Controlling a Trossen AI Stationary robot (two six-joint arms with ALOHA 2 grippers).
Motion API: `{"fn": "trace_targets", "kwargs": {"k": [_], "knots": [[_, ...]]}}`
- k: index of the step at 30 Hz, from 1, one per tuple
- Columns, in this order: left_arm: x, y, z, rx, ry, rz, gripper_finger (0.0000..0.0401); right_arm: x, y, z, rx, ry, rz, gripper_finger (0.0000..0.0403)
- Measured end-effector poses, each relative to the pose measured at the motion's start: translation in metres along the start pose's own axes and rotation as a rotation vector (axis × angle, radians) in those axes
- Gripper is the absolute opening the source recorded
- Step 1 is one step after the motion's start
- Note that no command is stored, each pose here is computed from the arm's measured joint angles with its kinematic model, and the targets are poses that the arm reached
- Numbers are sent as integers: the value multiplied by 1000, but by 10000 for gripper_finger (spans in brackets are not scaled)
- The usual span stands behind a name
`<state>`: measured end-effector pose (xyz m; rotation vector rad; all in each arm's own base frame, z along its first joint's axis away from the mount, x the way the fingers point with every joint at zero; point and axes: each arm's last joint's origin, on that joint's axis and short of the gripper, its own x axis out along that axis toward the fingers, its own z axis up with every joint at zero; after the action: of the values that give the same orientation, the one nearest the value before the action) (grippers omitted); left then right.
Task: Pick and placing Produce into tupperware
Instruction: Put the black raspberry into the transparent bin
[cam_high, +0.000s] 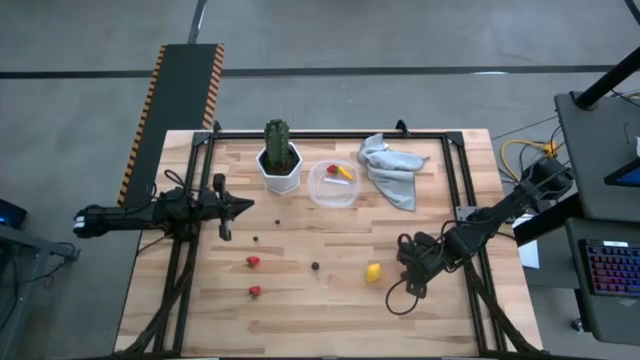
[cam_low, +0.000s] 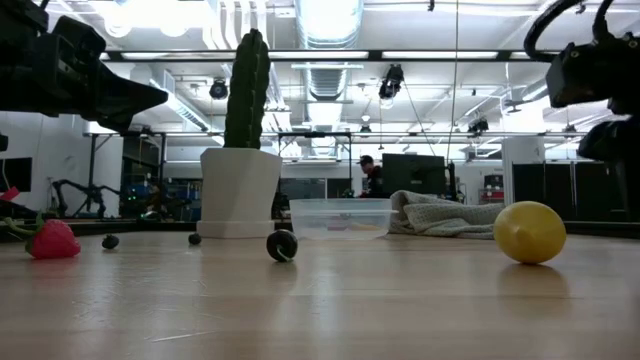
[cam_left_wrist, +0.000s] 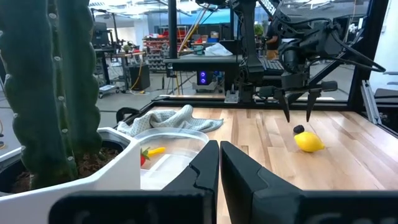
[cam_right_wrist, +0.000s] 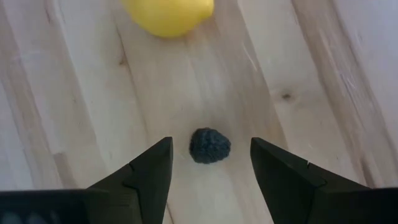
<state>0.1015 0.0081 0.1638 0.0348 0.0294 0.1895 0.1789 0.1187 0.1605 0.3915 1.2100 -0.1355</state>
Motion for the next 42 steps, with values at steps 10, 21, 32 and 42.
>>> {"fn": "trace_targets", "kwargs": {"k": [10, 21, 32, 42], "knots": [[0, 0, 0, 1, 5, 0, 0, 7, -2, -3, 12, -34, 33, 208], [0, 0, -1, 1, 7, 0, 0, 9, 1, -10, 2, -46, 55, 208], [1, 0, -1, 2, 8, 1, 0, 16, -5, -15, 14, -52, 51, 208], [0, 0, 0, 1, 6, 2, 0, 35, 1, -14, -5, -12, 5, 207]]}}
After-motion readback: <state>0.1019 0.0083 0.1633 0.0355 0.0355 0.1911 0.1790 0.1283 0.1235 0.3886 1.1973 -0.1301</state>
